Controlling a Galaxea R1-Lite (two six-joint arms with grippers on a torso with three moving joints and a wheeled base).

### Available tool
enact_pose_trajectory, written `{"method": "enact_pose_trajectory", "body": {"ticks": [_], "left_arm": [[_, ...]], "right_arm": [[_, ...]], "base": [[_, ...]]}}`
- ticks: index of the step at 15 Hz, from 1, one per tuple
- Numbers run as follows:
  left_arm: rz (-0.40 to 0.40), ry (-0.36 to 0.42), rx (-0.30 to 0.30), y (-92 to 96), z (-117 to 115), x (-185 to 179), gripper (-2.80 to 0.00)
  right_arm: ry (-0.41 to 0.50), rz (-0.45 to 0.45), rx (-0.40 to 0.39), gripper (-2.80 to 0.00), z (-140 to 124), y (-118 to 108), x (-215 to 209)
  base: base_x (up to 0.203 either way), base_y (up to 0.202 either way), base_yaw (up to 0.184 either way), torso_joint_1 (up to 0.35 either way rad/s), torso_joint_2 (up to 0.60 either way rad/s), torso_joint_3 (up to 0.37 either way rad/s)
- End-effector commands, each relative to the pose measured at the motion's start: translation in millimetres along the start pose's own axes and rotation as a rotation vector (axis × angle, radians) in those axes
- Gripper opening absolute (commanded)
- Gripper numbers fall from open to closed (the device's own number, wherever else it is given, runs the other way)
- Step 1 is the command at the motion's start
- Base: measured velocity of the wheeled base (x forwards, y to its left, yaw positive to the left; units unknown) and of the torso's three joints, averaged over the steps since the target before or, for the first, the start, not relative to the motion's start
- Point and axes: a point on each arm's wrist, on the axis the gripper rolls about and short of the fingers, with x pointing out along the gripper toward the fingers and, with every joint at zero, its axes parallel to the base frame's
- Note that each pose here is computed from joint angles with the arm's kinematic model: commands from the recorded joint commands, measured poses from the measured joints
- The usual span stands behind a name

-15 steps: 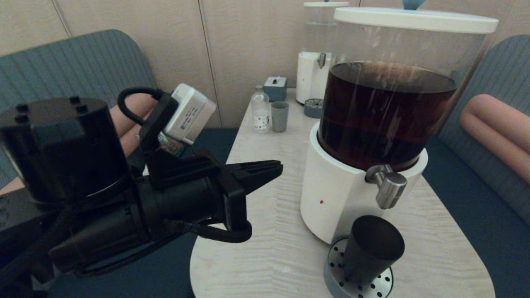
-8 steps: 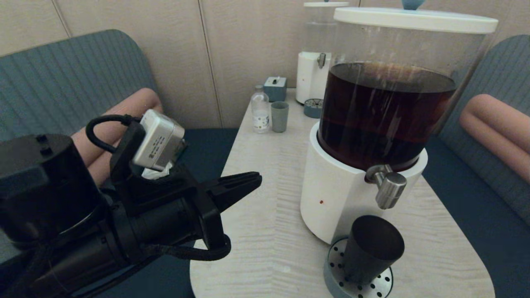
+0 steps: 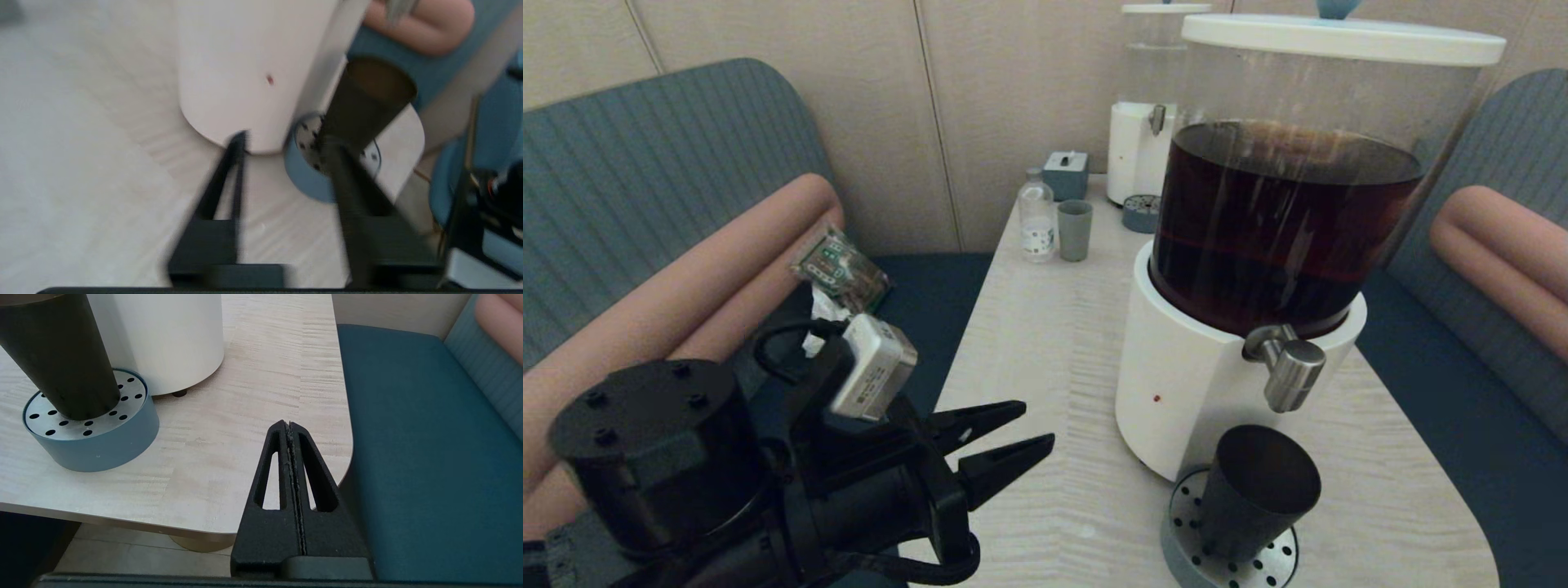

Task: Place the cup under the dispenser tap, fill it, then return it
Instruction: Place the cup next to the water dispenser

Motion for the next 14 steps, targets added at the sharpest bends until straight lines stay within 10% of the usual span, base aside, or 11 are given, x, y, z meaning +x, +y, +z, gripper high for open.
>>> {"method": "enact_pose_trajectory", "body": {"ticks": [1,6,14], "left_arm": [[-0.012,0.058,-0.013,3.6,-14.2,11.4,0.00],[-0.031,0.126,0.145,11.5,-40.1,32.0,0.00],[-0.181,0.061,0.159,19.6,-50.2,74.5,0.00]], "right_arm": [[-0.001,0.001,0.000,-2.80,-1.8,0.0,-0.1],[-0.001,0.000,0.000,-2.80,-1.8,0.0,-0.1],[-0.001,0.001,0.000,-2.80,-1.8,0.0,-0.1]], "base": [[0.000,0.000,0.000,0.000,0.00,0.000],[0.000,0.000,0.000,0.000,0.00,0.000],[0.000,0.000,0.000,0.000,0.00,0.000]]}}
